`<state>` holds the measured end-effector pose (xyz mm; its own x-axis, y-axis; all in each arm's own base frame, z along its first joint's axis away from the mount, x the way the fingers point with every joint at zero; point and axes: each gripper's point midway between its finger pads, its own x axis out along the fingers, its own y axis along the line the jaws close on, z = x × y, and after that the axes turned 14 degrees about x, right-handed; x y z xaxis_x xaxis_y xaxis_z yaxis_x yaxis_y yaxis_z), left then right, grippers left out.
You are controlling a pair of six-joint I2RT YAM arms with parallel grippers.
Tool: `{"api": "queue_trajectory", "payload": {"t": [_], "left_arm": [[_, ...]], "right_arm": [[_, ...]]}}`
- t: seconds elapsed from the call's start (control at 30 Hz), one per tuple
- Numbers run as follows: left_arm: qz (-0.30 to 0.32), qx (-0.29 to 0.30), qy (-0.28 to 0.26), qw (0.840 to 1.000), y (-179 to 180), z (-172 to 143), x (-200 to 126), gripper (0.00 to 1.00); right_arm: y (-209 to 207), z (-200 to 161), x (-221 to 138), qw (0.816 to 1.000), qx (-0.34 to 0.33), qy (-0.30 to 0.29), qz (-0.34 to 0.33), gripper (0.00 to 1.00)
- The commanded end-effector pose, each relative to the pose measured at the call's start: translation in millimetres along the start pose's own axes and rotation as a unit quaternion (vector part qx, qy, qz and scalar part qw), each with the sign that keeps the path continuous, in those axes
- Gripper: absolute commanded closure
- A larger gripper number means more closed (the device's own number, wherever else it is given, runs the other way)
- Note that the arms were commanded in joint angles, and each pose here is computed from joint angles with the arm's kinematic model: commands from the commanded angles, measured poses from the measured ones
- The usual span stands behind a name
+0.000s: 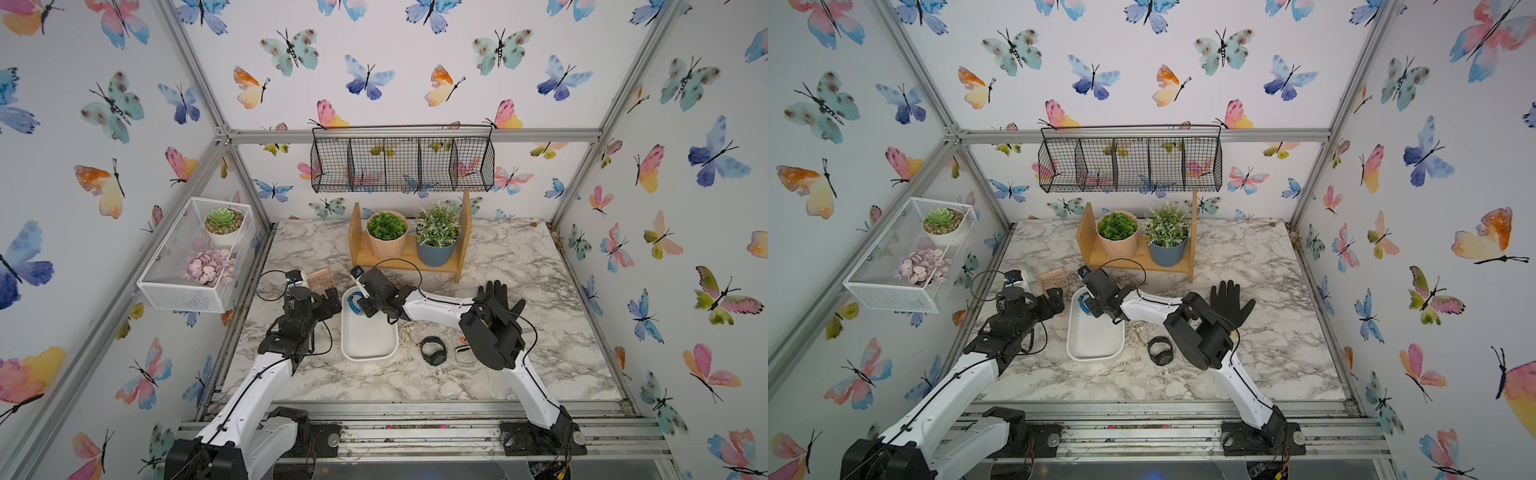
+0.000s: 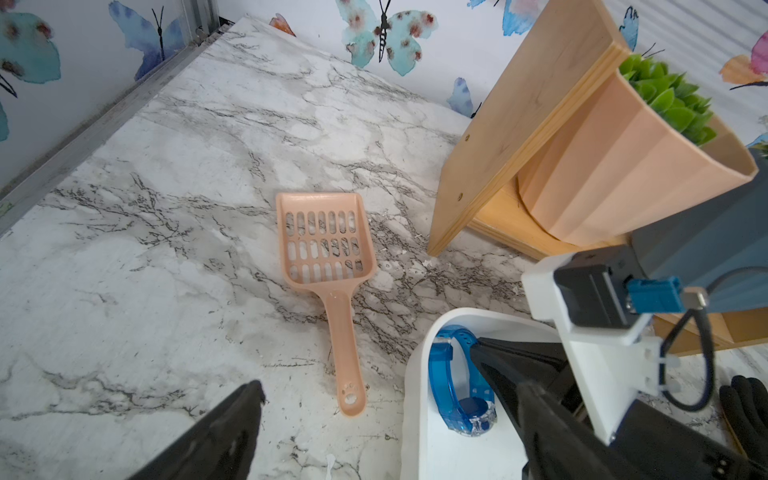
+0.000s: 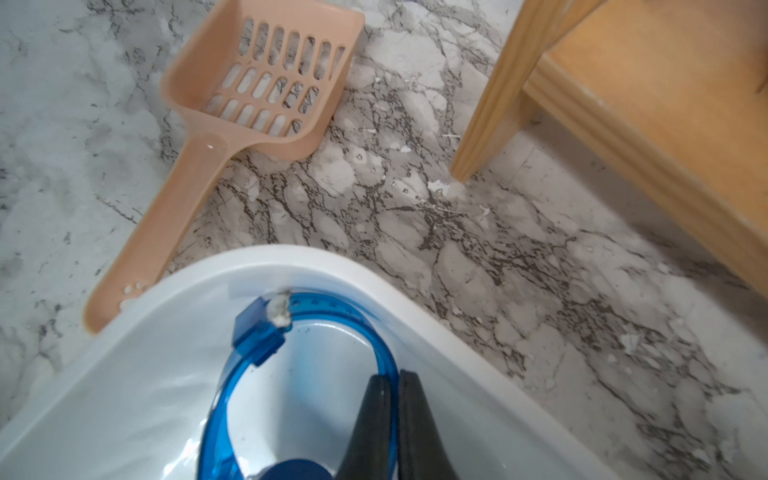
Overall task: Put the watch into the storage box
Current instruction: Place the watch in the storage box.
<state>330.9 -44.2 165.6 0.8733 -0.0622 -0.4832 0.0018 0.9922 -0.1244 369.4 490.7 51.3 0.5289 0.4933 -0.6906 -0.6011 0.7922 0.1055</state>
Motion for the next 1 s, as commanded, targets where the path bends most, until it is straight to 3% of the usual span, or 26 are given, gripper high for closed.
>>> {"api": "queue_trajectory", "payload": {"t": [0.0, 0.43, 0.77, 0.97], "left_arm": [[-0.011, 0.002, -0.007, 1.0, -3, 1, 1, 0.01], [-0.022, 0.004, -0.019, 1.0, -8, 17, -11, 0.01], [-0.045, 0.01, -0.035, 0.998, -17, 29, -23, 0.02], [-0.084, 0.024, -0.036, 0.996, -33, 31, -26, 0.01]], "right_arm": [[-5, -5, 3, 1.0, -0.006, 0.008, -0.013, 0.78], [10, 37, -45, 0.998, 0.008, -0.059, 0.037, 0.54], [13, 73, -105, 0.991, 0.018, -0.12, 0.061, 0.45], [0, 74, -145, 0.989, 0.023, -0.141, 0.05, 0.42]]}}
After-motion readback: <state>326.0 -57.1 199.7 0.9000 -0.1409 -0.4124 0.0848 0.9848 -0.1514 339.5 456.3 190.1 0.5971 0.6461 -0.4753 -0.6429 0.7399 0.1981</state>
